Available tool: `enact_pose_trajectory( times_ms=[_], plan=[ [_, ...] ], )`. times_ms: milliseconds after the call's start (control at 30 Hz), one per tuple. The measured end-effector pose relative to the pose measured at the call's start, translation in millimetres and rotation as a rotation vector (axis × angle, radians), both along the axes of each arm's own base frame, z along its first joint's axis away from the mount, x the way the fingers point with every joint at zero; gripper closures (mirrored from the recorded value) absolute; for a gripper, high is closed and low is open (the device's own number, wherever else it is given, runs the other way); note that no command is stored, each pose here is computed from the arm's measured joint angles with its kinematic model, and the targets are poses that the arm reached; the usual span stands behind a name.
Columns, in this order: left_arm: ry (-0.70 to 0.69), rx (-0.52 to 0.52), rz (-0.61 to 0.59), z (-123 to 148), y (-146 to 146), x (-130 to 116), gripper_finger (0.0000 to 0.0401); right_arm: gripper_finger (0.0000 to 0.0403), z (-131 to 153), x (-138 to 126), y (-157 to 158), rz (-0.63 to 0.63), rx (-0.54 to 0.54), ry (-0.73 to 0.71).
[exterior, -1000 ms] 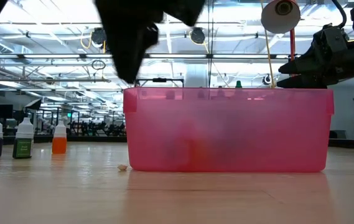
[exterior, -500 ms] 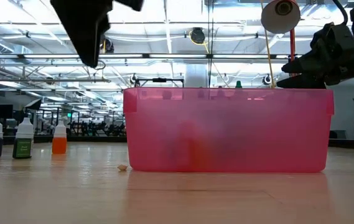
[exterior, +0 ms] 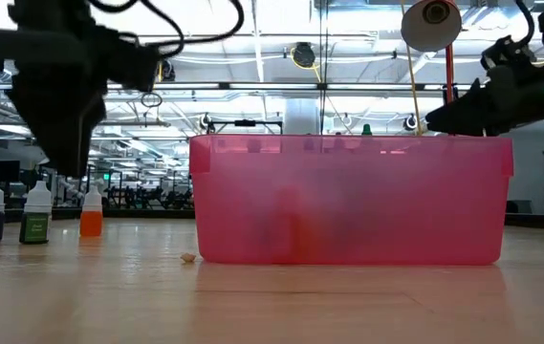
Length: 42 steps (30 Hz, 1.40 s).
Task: Pick & Place food coloring
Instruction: Put the small orange food coloring bottle into the red bin
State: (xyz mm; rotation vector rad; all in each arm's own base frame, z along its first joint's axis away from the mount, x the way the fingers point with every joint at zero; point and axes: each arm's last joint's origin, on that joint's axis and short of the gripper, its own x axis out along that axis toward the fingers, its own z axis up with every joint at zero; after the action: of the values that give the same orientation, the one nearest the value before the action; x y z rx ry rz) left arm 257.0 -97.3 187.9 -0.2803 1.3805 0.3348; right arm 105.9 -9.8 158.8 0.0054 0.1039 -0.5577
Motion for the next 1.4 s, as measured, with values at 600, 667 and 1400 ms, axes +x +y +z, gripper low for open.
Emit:
enact_pose_trajectory(
  times_ms=[600, 667, 1400],
  plan=[
    [-0.024, 0.122, -0.094, -7, 4, -2, 0.0192, 0.0124, -1, -1, -1, -0.031, 0.016, -0.008],
    [-0.022, 0.133, -0.092, -7, 5, -2, 0.0192, 0.0124, -1, -1, -1, -0.032, 0.025, -0.013],
    [-0.041, 0.057, -0.053, -7, -3, -2, 0.0192, 0.0124, -2, -1, -1, -0.031, 0.032, -0.007]
  ],
)
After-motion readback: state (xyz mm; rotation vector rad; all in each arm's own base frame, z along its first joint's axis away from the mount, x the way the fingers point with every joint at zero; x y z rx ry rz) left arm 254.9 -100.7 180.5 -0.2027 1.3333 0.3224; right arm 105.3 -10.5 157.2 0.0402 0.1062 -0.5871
